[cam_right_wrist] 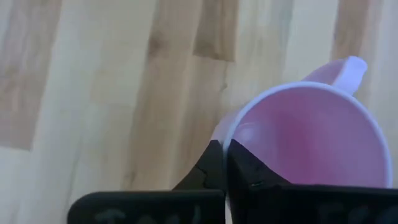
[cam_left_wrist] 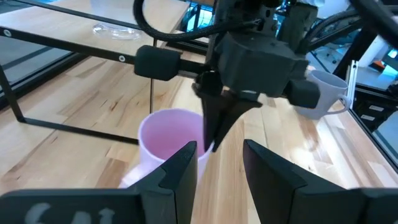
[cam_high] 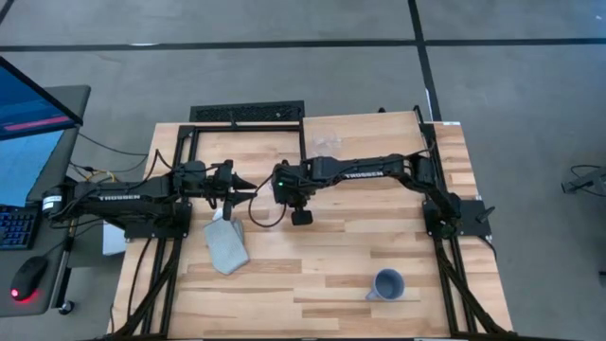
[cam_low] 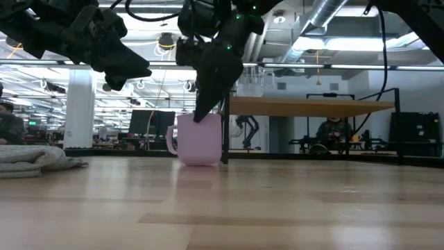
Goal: Stack small to large cups/mugs on shelf
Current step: Put the pink mug on the shelf
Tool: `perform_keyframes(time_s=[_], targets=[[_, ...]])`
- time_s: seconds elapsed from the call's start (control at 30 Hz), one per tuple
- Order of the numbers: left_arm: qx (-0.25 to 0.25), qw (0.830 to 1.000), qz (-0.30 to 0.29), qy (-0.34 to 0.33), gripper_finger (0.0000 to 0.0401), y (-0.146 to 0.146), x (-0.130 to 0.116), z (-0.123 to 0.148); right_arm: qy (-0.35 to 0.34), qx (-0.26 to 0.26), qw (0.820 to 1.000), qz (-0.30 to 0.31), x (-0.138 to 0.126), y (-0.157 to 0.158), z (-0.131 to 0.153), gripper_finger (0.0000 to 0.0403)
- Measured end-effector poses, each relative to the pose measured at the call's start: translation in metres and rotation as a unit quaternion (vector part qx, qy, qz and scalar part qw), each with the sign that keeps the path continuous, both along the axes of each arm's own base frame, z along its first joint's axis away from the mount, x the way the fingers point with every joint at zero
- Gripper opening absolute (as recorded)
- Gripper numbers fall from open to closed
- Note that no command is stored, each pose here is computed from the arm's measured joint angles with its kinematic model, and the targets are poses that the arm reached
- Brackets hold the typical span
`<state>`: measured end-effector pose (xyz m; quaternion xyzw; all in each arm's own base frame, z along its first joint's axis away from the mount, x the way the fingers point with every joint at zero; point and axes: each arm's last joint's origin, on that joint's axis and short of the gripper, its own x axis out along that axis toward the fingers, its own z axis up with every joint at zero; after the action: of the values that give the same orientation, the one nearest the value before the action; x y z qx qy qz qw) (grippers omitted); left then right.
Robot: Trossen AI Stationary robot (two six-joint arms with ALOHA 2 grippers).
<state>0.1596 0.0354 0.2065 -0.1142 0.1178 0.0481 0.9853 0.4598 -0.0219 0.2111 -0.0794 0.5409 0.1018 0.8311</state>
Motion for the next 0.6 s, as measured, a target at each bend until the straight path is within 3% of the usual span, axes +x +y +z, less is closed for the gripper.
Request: perform_keyframes(time_s=[0.6], targets=[[-0.018,1.000,0.004,-0.001,0.0121,0.000,0.000,0.000,0.027,-0.002,0.998,0.050,-0.011,0.046,0.076,0.0009]])
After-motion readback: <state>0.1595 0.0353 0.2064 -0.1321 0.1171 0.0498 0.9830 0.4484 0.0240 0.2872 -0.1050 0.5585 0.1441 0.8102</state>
